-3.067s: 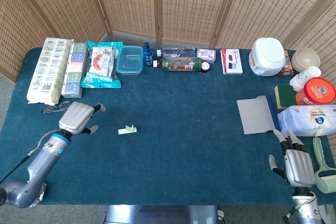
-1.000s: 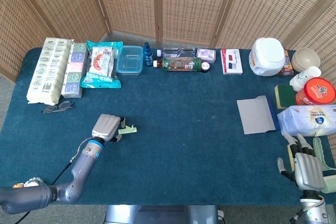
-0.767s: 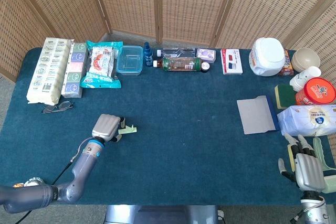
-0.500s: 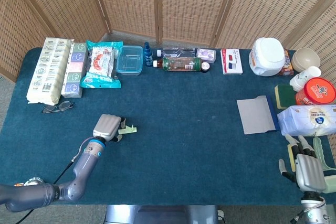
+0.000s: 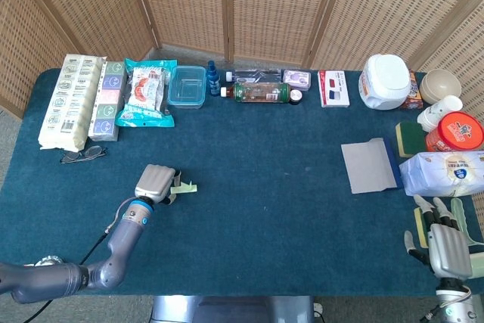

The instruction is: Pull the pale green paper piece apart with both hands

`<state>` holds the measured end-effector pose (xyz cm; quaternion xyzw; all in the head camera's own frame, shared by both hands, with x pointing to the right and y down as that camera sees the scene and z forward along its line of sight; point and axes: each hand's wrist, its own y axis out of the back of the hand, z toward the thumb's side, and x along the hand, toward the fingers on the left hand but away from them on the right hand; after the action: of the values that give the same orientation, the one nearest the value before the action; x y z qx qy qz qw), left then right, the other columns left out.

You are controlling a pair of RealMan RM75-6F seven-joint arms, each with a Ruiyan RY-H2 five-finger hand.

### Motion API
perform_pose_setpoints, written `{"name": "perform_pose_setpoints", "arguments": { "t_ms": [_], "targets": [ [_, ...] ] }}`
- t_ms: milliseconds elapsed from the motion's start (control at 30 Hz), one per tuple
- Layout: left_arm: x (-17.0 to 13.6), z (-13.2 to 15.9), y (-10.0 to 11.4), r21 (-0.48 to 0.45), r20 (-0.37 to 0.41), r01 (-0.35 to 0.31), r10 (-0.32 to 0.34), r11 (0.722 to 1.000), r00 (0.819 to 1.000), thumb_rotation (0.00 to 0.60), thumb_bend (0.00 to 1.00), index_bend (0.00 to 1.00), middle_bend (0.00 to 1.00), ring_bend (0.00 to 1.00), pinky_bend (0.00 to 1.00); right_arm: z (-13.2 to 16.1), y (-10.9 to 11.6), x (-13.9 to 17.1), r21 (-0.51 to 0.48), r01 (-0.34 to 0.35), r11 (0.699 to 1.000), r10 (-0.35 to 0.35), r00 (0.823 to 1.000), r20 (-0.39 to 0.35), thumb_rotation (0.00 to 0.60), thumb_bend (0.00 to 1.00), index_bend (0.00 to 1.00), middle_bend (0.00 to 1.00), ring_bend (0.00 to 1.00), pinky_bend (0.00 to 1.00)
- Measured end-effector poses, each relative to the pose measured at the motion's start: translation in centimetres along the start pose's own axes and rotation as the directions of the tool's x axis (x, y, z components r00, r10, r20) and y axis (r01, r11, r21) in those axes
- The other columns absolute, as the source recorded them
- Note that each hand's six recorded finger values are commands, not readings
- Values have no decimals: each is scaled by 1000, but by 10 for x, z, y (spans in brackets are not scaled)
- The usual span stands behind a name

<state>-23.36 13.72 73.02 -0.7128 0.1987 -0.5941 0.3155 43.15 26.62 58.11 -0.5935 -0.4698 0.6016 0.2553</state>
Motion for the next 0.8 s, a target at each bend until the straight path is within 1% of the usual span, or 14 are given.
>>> {"name": "perform_pose_setpoints", "arguments": {
  "t_ms": [233, 367, 433, 633, 800],
  "targets": [
    [0, 0, 2, 14, -2, 2, -2, 1000, 1000, 600, 407, 599, 1000, 1000, 1000, -1, 1, 1, -6, 5, 1000, -5, 1000, 2, 600, 473, 100, 218, 40, 147],
    [0, -1, 6, 22, 9, -16, 16, 1000, 1000, 600, 455, 669, 1000, 1000, 1000, 0, 4, 1, -11, 13, 1000, -13, 1000, -1, 600, 473, 100, 218, 40, 147],
    [-1, -2, 10, 25, 19, -30, 30, 999, 999, 600, 469, 688, 1000, 1000, 1000, 1, 5, 1, -15, 15, 1000, -15, 1000, -5, 600, 473, 100, 218, 40, 147],
    [-6, -9, 30, 50, 84, -92, 87, 995, 993, 600, 479, 714, 1000, 1000, 1000, 8, 5, -1, -40, 17, 999, -18, 999, -36, 600, 474, 100, 222, 42, 147],
    [-15, -22, 52, 82, 170, -140, 124, 987, 978, 600, 480, 721, 1000, 1000, 1000, 19, 5, -6, -56, 11, 998, -16, 997, -76, 600, 473, 100, 223, 42, 147]
  ]
}}
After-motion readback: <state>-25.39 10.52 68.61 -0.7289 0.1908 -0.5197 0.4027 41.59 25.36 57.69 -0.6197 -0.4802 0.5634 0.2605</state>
